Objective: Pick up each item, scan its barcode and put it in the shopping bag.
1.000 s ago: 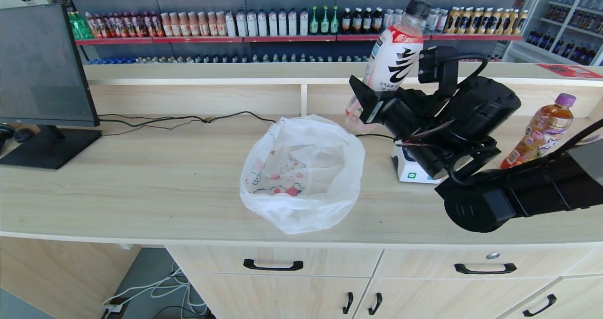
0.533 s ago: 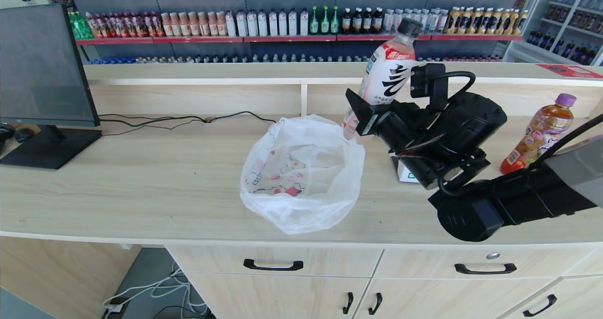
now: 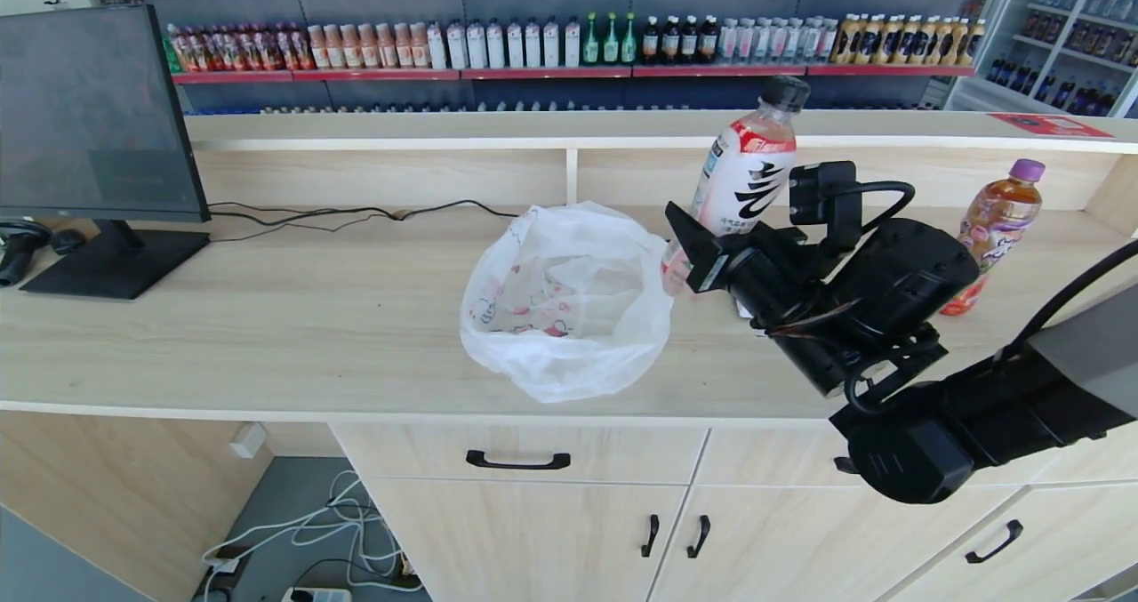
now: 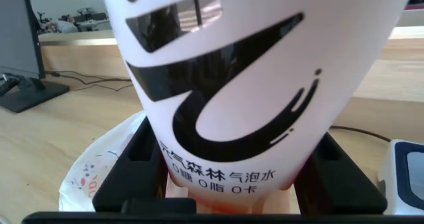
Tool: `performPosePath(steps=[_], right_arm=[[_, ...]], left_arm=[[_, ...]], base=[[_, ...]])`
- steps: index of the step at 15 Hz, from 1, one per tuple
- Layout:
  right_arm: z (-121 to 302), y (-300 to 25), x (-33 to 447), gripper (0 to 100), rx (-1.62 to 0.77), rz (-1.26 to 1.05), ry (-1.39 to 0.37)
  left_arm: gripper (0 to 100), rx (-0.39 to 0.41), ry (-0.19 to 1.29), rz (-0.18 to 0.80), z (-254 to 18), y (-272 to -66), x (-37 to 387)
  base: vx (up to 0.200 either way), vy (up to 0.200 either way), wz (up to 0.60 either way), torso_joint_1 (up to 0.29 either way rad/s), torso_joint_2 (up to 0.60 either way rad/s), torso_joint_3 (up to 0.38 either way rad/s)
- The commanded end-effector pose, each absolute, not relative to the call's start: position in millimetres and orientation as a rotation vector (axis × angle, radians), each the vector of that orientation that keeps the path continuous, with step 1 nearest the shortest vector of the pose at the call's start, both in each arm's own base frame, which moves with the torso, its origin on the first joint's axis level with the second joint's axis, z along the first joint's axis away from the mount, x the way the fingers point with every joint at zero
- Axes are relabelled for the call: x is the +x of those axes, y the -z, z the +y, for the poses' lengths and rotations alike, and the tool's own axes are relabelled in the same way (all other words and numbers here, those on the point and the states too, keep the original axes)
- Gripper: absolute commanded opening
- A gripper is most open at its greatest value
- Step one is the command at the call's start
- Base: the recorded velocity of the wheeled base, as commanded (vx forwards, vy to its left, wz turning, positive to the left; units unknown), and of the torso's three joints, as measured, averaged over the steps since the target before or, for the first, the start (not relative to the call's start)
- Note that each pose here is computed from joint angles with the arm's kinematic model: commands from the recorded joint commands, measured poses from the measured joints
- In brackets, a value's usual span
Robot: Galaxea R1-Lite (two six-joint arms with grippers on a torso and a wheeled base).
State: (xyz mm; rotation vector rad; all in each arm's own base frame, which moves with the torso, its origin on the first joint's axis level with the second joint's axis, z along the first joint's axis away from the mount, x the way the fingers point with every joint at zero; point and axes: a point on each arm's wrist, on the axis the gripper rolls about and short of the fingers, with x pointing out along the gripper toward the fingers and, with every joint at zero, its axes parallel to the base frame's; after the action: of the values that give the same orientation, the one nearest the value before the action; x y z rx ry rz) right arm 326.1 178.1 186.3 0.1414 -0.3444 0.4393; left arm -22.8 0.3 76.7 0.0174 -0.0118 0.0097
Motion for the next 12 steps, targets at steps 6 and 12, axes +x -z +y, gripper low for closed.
performPosePath(steps=[6, 12], right_arm=[[169, -180, 335, 0, 0.11, -0.31, -0.438], [173, -173, 361, 0, 0.122, -0.318, -0.419]], left_arm=[[100, 0.02, -0.011, -0.014, 0, -77, -23], [100, 0.018, -0.011, -0.014, 0, -77, -23]], base=[[0.0, 0.133, 0.0, 0.002, 0.0, 0.003], [0.0, 0.2, 0.0, 0.01, 0.01, 0.002]])
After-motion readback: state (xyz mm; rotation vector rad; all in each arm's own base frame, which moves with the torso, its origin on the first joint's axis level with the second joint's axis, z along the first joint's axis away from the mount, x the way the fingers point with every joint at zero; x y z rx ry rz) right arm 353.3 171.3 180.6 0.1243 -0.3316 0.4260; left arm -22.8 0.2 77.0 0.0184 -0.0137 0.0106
